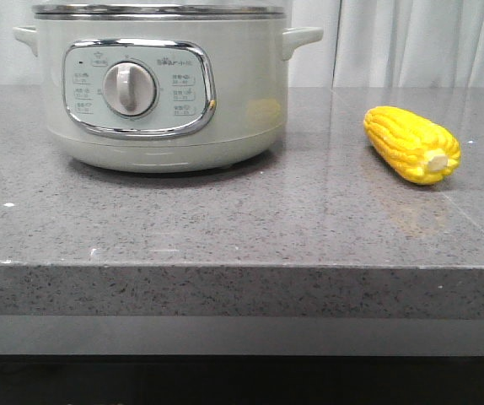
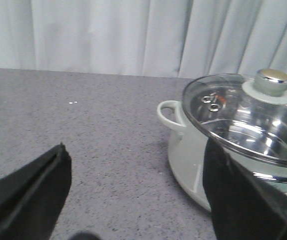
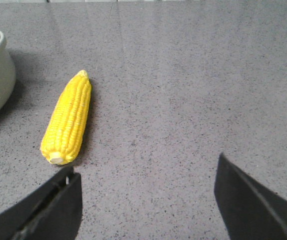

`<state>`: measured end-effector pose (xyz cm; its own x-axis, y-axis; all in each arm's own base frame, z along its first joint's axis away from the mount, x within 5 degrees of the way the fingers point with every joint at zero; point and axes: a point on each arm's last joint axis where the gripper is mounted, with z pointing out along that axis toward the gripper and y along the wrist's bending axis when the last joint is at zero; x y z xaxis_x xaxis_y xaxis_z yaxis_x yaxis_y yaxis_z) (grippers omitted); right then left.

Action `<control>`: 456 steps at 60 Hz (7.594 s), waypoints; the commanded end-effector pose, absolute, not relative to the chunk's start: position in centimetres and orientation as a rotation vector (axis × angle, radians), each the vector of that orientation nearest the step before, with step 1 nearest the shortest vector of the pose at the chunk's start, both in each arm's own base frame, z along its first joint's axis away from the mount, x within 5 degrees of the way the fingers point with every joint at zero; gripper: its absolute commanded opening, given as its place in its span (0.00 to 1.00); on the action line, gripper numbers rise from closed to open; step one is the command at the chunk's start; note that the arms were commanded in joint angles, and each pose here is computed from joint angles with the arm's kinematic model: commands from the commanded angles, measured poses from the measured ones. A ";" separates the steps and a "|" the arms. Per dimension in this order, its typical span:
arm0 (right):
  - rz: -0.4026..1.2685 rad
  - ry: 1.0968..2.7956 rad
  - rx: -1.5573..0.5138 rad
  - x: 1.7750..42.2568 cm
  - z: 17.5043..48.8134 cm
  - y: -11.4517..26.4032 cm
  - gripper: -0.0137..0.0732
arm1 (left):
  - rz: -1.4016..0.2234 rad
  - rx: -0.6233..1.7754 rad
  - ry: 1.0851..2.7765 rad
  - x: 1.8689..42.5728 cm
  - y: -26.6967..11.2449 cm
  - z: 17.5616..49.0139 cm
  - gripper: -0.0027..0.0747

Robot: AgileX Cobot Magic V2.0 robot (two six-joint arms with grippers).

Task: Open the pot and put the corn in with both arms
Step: 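Grasp the glass lid knob with the left gripper and lift it off, then lower the right gripper onto the yellow corn cob and grasp it, then lift the corn with the right gripper and carry it over the pot, then lower the corn into the steel bowl and open the right gripper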

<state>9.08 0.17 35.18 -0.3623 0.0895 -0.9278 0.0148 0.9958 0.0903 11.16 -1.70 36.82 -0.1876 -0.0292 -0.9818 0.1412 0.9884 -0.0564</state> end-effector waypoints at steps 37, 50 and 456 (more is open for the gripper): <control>0.068 1.866 0.059 9.4 36.5 0.2 0.80 | -0.452 0.357 1.679 22.1 -12.4 40.5 0.74; 0.069 1.866 0.059 9.4 36.5 0.2 0.80 | -0.484 0.327 1.695 26.3 -14.7 41.0 0.74; 0.528 1.974 -0.530 30.5 45.5 20.0 0.77 | -0.133 0.087 1.624 12.0 -1.7 42.6 0.37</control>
